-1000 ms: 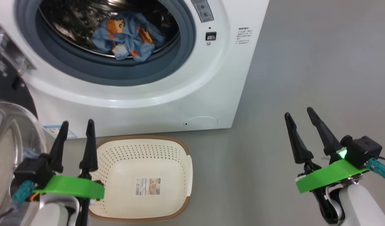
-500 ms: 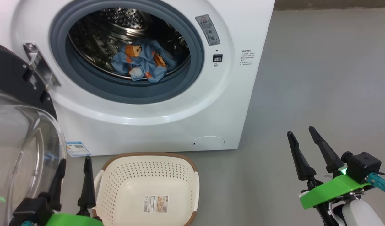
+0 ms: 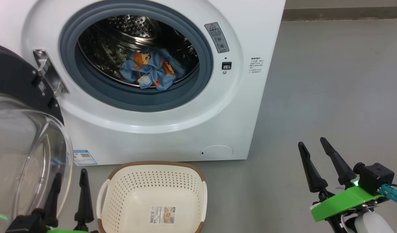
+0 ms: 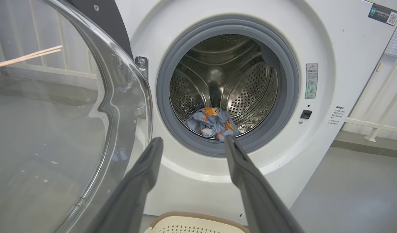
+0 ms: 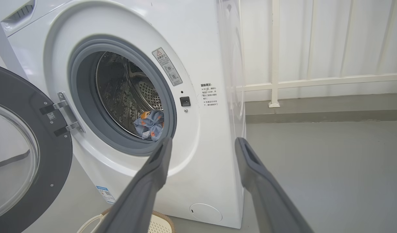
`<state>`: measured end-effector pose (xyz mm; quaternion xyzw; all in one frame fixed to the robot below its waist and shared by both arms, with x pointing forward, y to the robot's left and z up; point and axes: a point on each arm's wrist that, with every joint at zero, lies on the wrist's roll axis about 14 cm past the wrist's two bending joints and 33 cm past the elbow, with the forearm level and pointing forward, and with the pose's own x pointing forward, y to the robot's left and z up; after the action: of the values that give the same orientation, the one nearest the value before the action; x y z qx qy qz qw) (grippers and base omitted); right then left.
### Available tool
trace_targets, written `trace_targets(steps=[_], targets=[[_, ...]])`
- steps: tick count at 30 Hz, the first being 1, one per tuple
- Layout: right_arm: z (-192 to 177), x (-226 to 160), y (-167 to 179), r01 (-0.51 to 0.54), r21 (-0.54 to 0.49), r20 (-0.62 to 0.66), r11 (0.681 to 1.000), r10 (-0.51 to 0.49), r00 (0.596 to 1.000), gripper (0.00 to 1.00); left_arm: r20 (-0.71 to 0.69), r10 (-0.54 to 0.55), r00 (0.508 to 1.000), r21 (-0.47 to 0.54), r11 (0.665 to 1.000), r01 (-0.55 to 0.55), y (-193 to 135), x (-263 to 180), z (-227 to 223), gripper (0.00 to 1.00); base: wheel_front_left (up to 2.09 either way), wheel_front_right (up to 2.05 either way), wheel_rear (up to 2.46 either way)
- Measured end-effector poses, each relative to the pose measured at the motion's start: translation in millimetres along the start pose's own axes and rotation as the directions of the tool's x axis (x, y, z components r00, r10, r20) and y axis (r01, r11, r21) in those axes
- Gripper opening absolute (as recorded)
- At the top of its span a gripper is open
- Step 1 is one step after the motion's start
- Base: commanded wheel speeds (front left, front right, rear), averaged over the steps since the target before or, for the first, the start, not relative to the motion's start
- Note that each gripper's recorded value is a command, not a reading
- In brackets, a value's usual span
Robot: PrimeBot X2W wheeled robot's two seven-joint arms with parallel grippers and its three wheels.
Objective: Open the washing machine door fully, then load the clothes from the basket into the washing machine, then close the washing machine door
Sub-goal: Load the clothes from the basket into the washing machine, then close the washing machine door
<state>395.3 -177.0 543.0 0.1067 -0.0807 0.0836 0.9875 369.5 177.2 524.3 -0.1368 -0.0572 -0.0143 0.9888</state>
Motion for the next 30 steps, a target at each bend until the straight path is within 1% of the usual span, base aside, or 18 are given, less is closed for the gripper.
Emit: trace_targets(steps=[30], targets=[[-3.5, 0.7, -2.4, 0.002, -0.004, -0.011, 1.000, -0.002, 1.000, 1.00, -0.014, -0.009, 1.000, -0.021, 1.000, 0.008, -1.9, 1.1, -7.0, 1.00, 0.00, 0.00, 0.00]])
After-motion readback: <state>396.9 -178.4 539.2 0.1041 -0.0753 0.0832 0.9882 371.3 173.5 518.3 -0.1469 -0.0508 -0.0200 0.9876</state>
